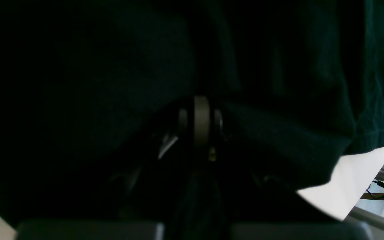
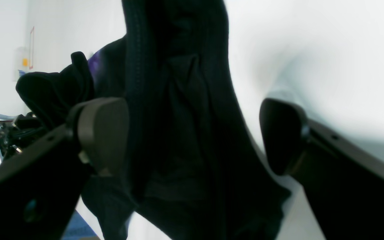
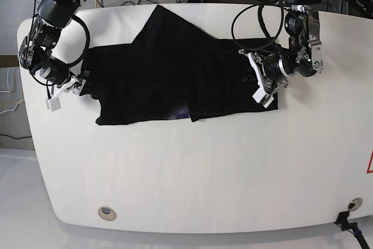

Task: Fold the T-shirt properly
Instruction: 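Release the right gripper and regrasp the shirt's other end, then fold the end held by the right gripper toward the left gripper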

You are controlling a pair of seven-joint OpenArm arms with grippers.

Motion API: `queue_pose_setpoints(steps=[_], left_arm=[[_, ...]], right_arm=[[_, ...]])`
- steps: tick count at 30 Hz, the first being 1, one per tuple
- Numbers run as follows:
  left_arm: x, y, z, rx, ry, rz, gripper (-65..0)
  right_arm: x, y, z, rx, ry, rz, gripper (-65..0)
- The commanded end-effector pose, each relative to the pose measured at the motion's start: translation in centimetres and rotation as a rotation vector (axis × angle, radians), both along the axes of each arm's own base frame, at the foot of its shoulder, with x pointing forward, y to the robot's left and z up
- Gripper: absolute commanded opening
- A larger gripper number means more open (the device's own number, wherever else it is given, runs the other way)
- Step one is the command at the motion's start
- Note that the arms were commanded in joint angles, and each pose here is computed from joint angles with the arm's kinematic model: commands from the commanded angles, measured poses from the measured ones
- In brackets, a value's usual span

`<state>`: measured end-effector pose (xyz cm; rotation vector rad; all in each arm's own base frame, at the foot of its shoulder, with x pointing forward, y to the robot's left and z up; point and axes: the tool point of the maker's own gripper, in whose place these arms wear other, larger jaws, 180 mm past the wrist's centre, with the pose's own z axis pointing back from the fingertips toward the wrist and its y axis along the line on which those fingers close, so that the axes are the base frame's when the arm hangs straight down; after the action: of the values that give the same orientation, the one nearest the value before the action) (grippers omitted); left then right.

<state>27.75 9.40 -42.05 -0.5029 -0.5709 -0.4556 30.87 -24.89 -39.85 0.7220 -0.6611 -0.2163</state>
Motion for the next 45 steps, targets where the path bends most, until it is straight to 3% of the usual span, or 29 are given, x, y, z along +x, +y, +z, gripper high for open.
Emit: queue_pose_setpoints(steps=[1, 4, 10, 22, 30, 32, 36, 39, 45], left_arm=[[0.4, 0.6, 0.2, 0.034, -0.009, -0.002, -65.0], [0.4, 0.6, 0.2, 0.034, -0.009, -0.002, -65.0], [0.4, 0.7, 0.2, 0.034, -0.007, -0.002, -65.0], [0.4, 1.2, 0.1, 0.048, -0.007, -0.002, -65.0], [0.4, 1.2, 0.1, 0.048, -0.007, -0.002, -65.0], [0.4, 1.2, 0.2, 0.046, -0.007, -0.002, -65.0], [0.4, 1.1, 0.2, 0.045, -0.007, -0.002, -65.0], [0.4, 1.0, 0.2, 0.043, -0.007, -0.002, -65.0], [0.4, 0.3, 0.2, 0.025, -0.007, -0.002, -65.0]], right_arm=[[0.6, -0.8, 0.9, -0.025, -0.018, 0.002, -5.0], [0.6, -0.6, 0.8, -0.024, -0.017, 0.005, -5.2], [0.3, 2.2, -0.3, -0.034, 0.02, 0.108, -5.3], [-0.3, 4.1, -1.1, -0.018, 0.041, 0.149, -6.7], [-0.6, 4.1, -1.4, -0.017, 0.049, 0.15, -30.7], [-0.6, 4.1, -1.4, -0.017, 0.049, 0.15, -39.7], [-0.4, 4.1, -1.3, -0.018, 0.045, 0.152, -65.0], [0.0, 4.2, -0.2, -0.046, 0.008, 0.162, -65.0], [0.7, 7.8, 3.7, -0.109, -0.123, 0.251, -65.0]])
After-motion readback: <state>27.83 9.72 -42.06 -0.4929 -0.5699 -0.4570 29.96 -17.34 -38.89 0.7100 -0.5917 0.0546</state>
